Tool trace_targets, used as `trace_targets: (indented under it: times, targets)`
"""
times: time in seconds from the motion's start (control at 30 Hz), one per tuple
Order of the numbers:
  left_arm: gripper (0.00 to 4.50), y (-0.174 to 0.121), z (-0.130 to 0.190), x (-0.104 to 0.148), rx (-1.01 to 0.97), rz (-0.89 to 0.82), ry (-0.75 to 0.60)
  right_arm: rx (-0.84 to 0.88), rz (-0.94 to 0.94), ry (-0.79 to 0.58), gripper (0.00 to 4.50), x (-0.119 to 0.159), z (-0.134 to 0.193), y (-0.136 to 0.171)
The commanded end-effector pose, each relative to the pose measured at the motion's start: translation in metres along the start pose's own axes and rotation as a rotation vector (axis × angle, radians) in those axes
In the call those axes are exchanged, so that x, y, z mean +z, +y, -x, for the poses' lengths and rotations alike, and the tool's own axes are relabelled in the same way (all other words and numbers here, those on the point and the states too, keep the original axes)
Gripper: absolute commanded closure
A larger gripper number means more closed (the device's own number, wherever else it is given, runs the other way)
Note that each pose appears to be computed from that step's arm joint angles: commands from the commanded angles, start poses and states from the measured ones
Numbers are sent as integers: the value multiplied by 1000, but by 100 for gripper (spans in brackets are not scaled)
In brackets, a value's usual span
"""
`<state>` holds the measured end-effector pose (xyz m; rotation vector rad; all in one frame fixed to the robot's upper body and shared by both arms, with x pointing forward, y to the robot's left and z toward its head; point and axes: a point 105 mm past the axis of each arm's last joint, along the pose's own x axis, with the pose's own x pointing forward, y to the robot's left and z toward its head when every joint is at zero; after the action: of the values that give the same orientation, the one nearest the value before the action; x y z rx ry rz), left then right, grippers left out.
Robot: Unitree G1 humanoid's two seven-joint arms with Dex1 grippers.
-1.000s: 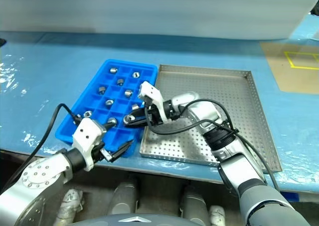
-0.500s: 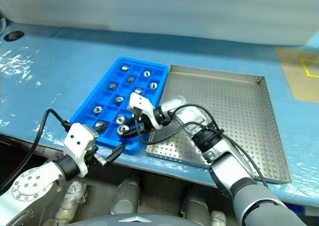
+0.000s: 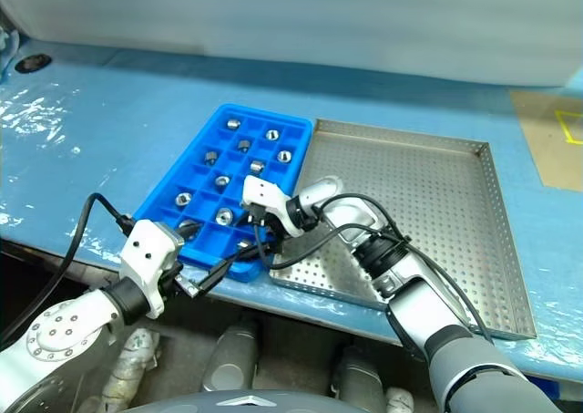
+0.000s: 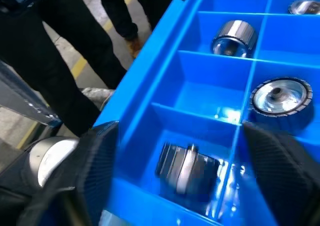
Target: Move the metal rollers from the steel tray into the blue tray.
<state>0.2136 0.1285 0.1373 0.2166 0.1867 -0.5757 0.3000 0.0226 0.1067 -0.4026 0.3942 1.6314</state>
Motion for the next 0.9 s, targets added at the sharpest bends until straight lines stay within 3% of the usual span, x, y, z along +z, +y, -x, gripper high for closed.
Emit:
trace_targets:
  times: [0.03, 0.3, 0.53, 0.9]
  targets:
    - [0, 6, -6, 5, 1, -9, -31, -56, -17, -82, 3, 9, 9, -7]
    - [0, 25, -46, 34, -64, -31, -141, -242, -36, -239, 3, 19, 49, -22]
    - [0, 28, -81, 53, -112, -28, -247, -463, -34, -285, 3, 11, 77, -31]
    - [0, 21, -111, 53, -212, -42, -286, -846, -106, -341, 3, -20, 143, -38]
